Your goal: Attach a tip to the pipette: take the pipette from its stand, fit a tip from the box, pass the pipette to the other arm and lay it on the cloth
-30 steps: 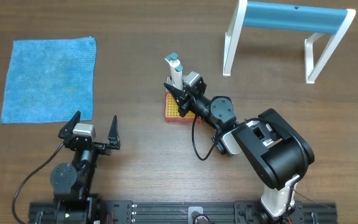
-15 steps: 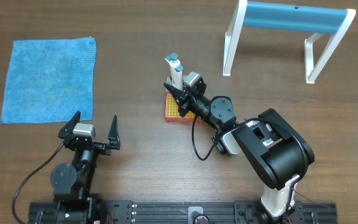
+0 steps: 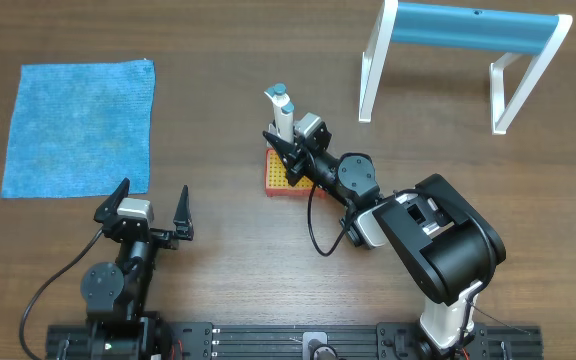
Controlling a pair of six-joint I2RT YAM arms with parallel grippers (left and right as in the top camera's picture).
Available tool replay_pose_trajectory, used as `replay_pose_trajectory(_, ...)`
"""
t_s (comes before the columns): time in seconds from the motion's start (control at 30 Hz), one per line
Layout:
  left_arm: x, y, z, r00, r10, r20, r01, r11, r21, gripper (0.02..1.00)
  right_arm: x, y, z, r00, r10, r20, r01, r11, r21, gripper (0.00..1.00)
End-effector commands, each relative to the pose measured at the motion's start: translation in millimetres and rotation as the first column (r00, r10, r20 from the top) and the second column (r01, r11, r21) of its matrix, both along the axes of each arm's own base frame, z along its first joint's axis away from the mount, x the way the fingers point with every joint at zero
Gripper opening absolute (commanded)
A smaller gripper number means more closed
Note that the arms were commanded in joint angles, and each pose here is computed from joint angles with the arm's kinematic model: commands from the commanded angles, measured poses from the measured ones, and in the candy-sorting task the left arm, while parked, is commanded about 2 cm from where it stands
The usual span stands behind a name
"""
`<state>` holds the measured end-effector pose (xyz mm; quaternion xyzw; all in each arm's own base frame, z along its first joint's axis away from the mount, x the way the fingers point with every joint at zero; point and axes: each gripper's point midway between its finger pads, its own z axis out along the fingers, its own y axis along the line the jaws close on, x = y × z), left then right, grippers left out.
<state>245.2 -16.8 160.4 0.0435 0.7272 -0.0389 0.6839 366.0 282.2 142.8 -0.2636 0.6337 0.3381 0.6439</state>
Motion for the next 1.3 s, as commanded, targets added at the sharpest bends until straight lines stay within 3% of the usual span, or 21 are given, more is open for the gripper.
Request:
replay_pose_trajectory(0.03, -0.3, -1.4, -1.3, 1.0, -0.007, -0.003, 0.007, 1.0, -0.006, 0.996, 5.2, 1.2, 4.3, 1.0, 0.001, 0.004, -0.001, 1.0, 0.01, 0.082)
replay_pose_trajectory(0.7, -0.3, -1.4, -1.3, 1.0, -0.007, -0.003, 0.007, 1.0, -0.006, 0.996, 6.9, -0.2, -7.0, 0.999, -0.004, -0.037, 0.003, 1.0, -0.014, 0.08)
replay_pose_trajectory(1.3, -0.3, -1.4, -1.3, 1.0, -0.007, -0.003, 0.007, 1.0, -0.006, 0.996, -6.7, -0.3, -55.1, 0.996, 0.008, -0.094, -0.015, 0.997, -0.074, 0.08)
